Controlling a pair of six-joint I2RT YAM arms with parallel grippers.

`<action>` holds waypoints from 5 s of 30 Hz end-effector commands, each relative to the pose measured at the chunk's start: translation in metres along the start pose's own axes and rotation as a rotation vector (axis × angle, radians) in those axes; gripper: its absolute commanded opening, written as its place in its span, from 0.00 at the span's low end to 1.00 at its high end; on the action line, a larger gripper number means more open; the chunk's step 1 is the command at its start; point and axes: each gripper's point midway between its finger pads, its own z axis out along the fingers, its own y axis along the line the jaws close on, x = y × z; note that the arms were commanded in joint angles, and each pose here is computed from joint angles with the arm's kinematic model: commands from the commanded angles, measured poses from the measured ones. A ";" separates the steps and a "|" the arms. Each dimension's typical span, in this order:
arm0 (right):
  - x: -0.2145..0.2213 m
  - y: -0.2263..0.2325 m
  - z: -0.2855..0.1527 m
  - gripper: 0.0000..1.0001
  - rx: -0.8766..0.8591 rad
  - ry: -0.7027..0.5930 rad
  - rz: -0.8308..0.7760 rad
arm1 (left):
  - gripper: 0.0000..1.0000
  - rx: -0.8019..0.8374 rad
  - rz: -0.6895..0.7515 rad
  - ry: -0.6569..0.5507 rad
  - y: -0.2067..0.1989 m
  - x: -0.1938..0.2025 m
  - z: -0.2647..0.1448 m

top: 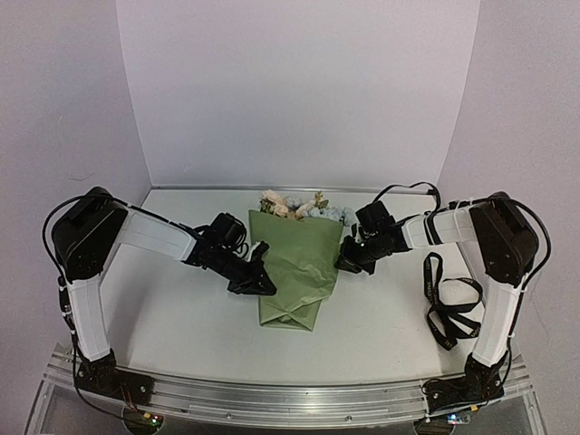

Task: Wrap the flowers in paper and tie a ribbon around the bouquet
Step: Press the fold line on the folded wrapping paper.

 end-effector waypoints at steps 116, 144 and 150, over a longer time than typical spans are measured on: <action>0.182 0.050 0.052 0.18 0.071 0.377 -0.137 | 0.13 0.063 -0.368 -0.072 0.077 -0.019 -0.006; 0.188 0.042 0.051 0.18 0.065 0.417 -0.150 | 0.15 0.075 -0.511 -0.335 0.152 -0.190 -0.056; 0.188 0.038 0.050 0.18 0.068 0.419 -0.147 | 0.15 0.121 -0.507 -0.417 0.164 -0.241 -0.076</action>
